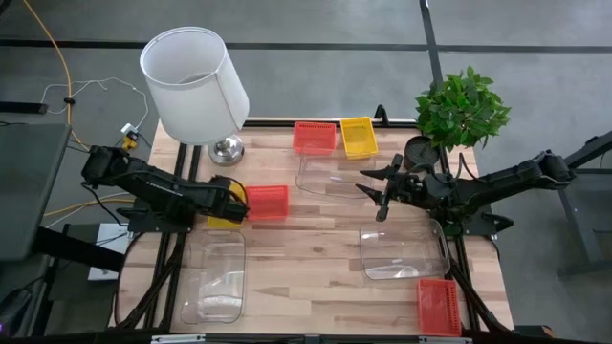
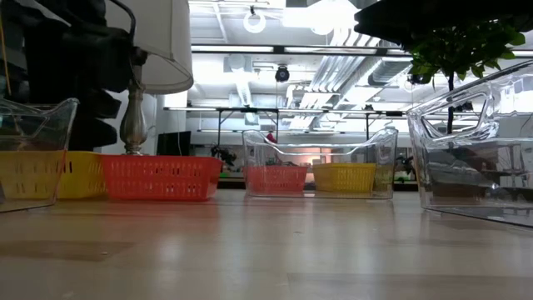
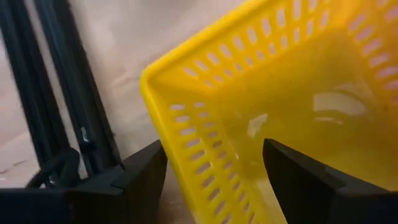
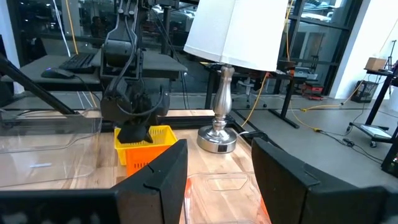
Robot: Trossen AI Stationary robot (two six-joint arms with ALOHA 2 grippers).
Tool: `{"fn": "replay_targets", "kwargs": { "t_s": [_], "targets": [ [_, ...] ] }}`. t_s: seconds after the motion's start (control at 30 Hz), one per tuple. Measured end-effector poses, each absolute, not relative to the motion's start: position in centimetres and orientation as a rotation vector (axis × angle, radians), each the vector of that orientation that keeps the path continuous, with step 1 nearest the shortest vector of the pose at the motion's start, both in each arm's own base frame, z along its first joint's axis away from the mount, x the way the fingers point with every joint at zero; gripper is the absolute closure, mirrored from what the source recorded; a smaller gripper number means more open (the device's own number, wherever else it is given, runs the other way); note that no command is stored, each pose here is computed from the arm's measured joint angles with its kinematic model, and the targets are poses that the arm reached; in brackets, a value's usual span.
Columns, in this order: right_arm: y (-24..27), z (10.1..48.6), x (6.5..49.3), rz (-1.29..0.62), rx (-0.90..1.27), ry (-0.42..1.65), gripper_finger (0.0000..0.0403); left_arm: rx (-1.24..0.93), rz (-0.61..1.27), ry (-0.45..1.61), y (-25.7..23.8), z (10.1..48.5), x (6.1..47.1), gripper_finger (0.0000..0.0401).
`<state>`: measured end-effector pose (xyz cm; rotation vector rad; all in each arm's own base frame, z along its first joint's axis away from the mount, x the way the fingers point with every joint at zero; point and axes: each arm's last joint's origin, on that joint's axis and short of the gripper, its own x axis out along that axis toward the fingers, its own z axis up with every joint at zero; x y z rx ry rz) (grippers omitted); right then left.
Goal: Stack baskets by color
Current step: Stack the bottom yellow bin on the top yellow bins
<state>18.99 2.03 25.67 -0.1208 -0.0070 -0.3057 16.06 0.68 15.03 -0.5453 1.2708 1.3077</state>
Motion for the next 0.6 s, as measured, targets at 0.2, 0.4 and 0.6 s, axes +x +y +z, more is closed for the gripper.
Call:
{"fn": "replay_targets", "kwargs": {
  "t_s": [0.2,0.4,0.6],
  "targets": [
    [2.01,25.66,18.98,-0.311,-0.121,-0.006,0.0236,-0.575,1.291,1.284,0.59,14.99,16.14,0.0190],
    [2.02,25.66,18.98,-0.310,-0.121,-0.005,0.0236,-0.567,1.294,1.278,0.62,15.00,16.14,0.0270],
    [2.01,25.66,18.99,-0.310,-0.121,-0.005,0.0236,-0.521,1.294,1.278,0.71,15.05,16.06,0.0362]
  ]
}}
